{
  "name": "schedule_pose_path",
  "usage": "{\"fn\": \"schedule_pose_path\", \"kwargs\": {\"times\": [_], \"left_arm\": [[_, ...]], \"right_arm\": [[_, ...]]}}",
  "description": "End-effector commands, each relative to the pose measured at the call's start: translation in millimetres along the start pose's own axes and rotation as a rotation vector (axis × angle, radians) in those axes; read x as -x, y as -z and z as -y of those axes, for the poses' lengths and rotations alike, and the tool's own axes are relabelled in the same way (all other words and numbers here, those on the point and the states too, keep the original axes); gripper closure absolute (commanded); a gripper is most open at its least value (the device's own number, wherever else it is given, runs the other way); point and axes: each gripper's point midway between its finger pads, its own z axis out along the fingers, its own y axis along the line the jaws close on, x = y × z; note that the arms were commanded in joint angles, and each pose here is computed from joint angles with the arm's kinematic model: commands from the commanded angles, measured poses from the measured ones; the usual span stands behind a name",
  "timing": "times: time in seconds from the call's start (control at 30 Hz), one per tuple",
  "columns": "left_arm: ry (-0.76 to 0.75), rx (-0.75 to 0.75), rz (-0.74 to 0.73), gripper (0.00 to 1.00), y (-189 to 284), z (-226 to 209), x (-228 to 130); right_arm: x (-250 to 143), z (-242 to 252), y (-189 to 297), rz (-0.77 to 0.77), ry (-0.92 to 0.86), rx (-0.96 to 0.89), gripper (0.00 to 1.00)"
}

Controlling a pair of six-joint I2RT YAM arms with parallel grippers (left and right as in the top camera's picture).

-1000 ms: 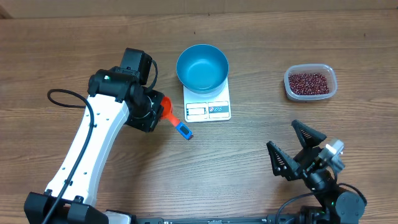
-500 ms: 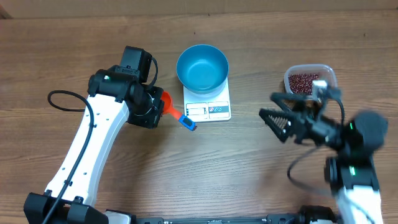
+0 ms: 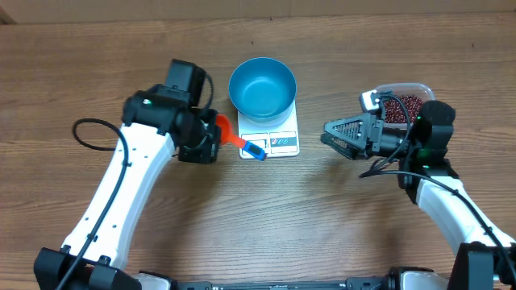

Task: Scoop item into bowl and weigh 150g on scale
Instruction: 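Reach the right gripper to the cup's blue handle and grasp it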

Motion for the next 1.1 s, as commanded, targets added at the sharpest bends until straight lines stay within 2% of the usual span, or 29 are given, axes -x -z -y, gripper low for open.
{"fn": "schedule_pose_path", "kwargs": {"times": [0.0,0.1,0.3,0.6,0.77,0.93,1.07], "left_arm": [[0.116,-0.029,-0.033,0.96,6,2,-25],[0.203,-0.04,-0.055,0.96,3,3,-44],[0.132,-0.193,-0.139,0.95,7,38,-72],[0.124,-0.224,-0.138,0.95,8,45,-74],[0.127,-0.21,-0.132,0.96,2,46,-73],[0.13,-0.187,-0.13,0.96,-7,45,-73],[0.13,-0.184,-0.133,0.96,-9,46,-73]], "right_arm": [[3,-18,-17,-0.006,-0.01,0.019,0.0],[4,-25,-34,0.02,0.008,0.021,0.0],[7,-24,-45,0.054,0.009,0.008,0.0],[4,-28,-51,0.05,0.04,0.018,0.01],[2,-35,-67,0.068,0.094,0.026,0.16],[-2,-36,-78,0.082,0.181,0.018,0.23],[-1,-34,-79,0.091,0.212,0.008,0.38]]}}
